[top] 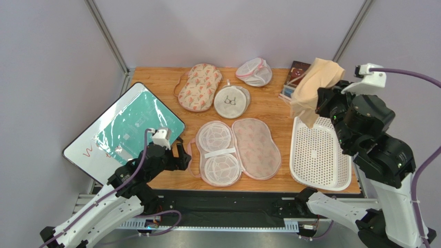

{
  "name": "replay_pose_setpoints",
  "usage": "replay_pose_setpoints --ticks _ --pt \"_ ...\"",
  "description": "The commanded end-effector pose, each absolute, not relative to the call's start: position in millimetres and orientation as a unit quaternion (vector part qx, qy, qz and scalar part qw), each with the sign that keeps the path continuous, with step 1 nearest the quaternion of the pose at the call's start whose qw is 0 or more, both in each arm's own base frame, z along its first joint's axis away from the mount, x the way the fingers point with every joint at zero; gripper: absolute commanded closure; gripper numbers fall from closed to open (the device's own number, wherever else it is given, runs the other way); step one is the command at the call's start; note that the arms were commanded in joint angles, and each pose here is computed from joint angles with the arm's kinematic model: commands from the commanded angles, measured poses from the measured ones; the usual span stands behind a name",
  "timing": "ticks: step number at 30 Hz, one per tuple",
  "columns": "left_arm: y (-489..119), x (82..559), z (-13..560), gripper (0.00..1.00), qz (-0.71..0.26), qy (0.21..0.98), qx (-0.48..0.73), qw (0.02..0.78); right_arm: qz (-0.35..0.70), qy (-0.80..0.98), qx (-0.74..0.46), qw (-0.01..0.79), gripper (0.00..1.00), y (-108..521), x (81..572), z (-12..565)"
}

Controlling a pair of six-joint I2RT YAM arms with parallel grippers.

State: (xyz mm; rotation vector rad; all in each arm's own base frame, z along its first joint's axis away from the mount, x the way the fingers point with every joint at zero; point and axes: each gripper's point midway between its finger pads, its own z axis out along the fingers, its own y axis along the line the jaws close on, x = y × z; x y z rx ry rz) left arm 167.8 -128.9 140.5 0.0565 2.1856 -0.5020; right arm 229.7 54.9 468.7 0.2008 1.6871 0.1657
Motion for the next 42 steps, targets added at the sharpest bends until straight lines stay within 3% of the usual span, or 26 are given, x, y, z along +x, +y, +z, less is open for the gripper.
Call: replay_pose_setpoints --ticks 1,12,20,21,23,24,27,31,35,42 --pt "-131.2 169.1 144.1 0.04 -0.208 0.872 0.029 0.443 -0.010 0.738 0.130 0.662 1.00 5.2 208.5 466.2" --pt "-133.7 166.6 147.0 0.04 -0.218 0.868 0.034 0.446 -0.101 0.772 0.206 0.593 1.00 -36.5 189.7 371.4" --pt "-134.7 164.7 148.4 0.04 -0.220 0.866 0.038 0.448 -0.129 0.777 0.253 0.561 1.00 -53.5 176.4 335.5" --pt "-134.5 164.4 147.4 0.04 -0.219 0.866 0.039 0.447 -0.128 0.777 0.255 0.560 0.93 -53.7 175.7 333.8" --pt "-134.6 164.4 148.1 0.04 -0.218 0.866 0.040 0.448 -0.121 0.782 0.253 0.557 0.63 -51.1 175.8 331.6" --pt "-134.6 164.4 148.1 0.04 -0.219 0.866 0.039 0.448 -0.120 0.783 0.251 0.556 0.26 -50.2 176.2 331.1" --pt "-135.0 164.4 147.9 0.04 -0.218 0.867 0.040 0.446 -0.112 0.787 0.244 0.555 0.00 -46.7 177.0 335.1" --pt "-135.7 164.8 146.1 0.04 -0.215 0.869 0.043 0.443 -0.080 0.797 0.213 0.559 0.00 -33.6 181.6 348.0" --pt "-135.5 165.7 145.0 0.04 -0.211 0.871 0.042 0.442 0.045 0.816 0.120 0.564 0.00 22.3 198.4 358.0" --pt "-135.7 165.7 144.1 0.04 -0.210 0.872 0.043 0.441 0.208 0.860 0.012 0.466 0.06 120.6 225.9 298.2"
